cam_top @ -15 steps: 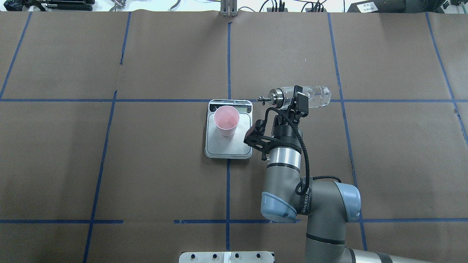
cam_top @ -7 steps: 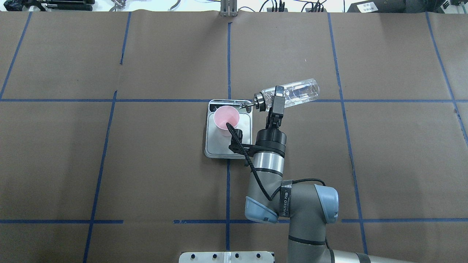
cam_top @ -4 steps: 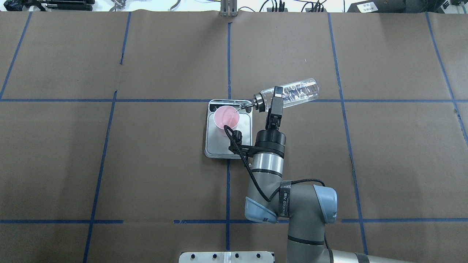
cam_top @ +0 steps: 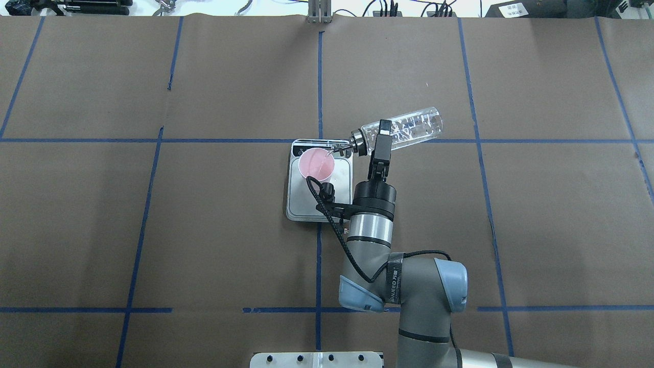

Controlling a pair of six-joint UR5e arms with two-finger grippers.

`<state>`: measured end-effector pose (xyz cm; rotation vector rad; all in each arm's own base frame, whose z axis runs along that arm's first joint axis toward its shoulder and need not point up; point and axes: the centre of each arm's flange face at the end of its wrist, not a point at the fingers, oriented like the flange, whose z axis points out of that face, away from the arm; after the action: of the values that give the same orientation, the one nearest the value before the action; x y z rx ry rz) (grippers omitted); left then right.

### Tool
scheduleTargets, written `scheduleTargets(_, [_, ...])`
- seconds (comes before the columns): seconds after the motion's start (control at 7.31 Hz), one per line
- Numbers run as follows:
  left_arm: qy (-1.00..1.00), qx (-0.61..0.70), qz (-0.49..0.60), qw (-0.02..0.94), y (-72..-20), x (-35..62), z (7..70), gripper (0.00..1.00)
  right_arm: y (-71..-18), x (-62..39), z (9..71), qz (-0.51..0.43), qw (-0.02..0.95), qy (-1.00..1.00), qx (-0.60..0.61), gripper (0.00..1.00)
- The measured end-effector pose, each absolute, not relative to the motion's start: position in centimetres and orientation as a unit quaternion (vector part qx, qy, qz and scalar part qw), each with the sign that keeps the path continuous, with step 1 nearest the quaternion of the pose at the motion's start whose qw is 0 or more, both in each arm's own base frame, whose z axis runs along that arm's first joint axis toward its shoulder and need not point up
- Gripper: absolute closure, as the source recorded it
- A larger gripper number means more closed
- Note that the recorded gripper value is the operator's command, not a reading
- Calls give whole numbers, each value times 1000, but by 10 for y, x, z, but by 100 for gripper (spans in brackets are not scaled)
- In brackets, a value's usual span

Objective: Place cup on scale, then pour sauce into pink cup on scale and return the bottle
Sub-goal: 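Tilt the sauce bottle with the right gripper, spout over the pink cup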

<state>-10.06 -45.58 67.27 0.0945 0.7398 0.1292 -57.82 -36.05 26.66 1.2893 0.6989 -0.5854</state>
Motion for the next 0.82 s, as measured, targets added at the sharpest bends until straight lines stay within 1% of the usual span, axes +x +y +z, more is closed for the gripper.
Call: scheduleTargets(0.82, [361,46,63,929,-456,-101,673,0,-361,-578,267,-263,702,319,580,100])
